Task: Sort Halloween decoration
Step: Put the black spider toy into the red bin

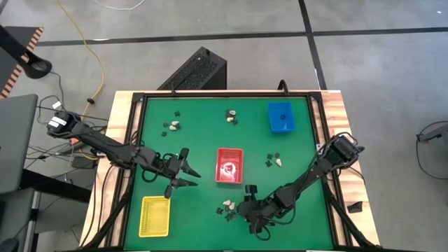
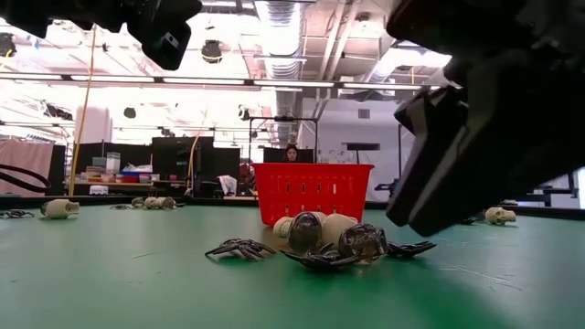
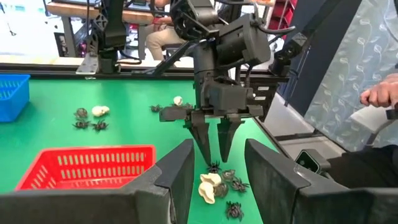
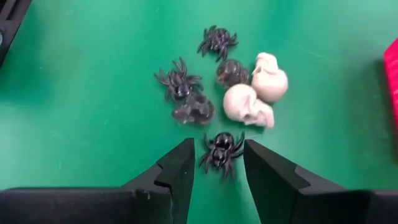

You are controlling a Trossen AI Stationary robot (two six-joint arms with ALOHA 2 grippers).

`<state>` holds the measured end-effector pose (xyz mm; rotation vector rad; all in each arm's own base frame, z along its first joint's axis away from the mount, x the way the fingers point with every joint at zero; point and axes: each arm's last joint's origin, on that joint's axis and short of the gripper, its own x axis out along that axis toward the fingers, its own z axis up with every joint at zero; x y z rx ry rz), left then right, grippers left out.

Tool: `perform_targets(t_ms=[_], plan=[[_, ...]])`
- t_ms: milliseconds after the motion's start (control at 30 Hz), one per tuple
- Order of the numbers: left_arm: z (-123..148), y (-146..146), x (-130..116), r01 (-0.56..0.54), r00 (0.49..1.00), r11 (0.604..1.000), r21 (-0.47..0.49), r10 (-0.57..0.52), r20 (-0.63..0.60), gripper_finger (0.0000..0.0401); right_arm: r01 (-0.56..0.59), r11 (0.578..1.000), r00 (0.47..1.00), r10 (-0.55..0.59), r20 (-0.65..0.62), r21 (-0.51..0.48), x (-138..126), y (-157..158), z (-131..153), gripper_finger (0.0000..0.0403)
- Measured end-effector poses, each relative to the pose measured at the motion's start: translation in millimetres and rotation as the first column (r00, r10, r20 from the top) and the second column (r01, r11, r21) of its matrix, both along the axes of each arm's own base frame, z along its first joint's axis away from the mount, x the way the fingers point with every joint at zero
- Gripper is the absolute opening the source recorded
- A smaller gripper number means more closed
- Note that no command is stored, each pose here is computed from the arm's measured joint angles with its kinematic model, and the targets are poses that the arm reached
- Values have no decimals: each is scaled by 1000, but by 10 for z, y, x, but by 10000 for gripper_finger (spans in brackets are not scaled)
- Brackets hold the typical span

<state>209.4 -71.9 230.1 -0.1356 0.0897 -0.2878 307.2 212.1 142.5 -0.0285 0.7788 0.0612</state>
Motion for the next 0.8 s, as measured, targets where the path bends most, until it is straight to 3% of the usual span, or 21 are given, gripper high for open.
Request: perform_targets(t_ms=[800], plan=[[-5,7,2,-25,1000,1000,3,25,-4,131,23,999,1000,-24,15,33,-58,-81,-138,168]])
